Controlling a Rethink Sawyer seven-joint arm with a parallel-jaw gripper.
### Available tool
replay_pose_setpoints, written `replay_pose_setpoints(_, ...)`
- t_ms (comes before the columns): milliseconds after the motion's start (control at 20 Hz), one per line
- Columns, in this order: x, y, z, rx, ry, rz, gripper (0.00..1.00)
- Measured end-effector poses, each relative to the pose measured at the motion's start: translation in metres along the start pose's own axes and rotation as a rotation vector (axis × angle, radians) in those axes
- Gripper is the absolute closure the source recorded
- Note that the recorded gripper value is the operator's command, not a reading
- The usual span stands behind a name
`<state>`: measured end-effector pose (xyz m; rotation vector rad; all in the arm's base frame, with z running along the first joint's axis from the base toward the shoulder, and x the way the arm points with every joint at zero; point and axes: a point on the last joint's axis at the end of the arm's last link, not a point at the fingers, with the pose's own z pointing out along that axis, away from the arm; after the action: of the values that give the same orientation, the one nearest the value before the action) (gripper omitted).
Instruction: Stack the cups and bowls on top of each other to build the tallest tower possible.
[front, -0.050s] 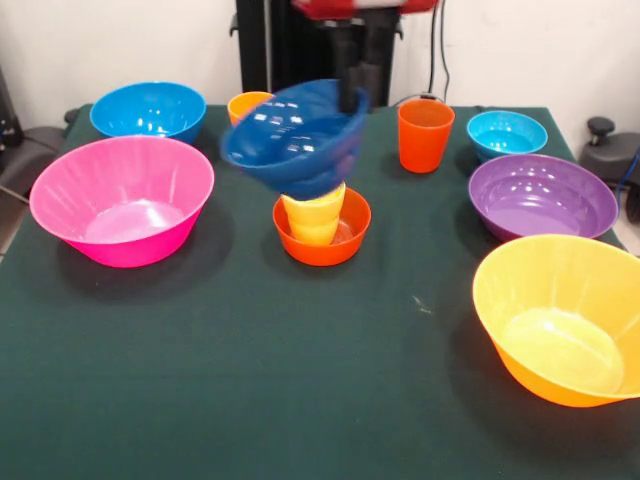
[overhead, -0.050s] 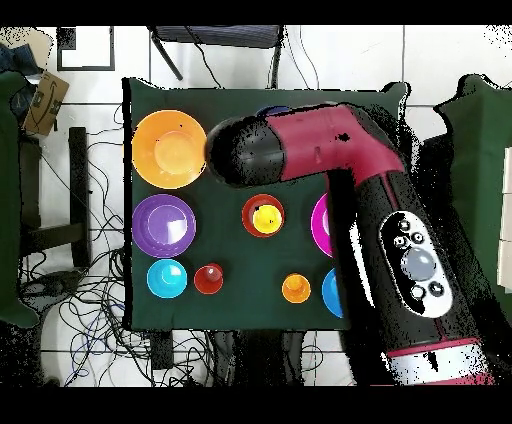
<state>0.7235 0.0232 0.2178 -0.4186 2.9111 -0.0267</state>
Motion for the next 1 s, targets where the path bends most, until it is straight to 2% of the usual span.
replay_pose_setpoints(200,0.007,0.023,0.015,-0.008,-0.029,0.063,1.0)
replay_pose_setpoints(250,0.014,0.03,0.025,-0.01,-0.043,0.099,1.0)
replay_pose_setpoints(450,0.029,0.034,0.044,-0.006,-0.048,0.15,1.0)
replay_pose_setpoints(700,0.049,0.029,0.058,0.012,-0.012,0.17,1.0)
replay_pose_setpoints(1000,0.061,0.018,0.062,0.044,0.011,0.184,1.0)
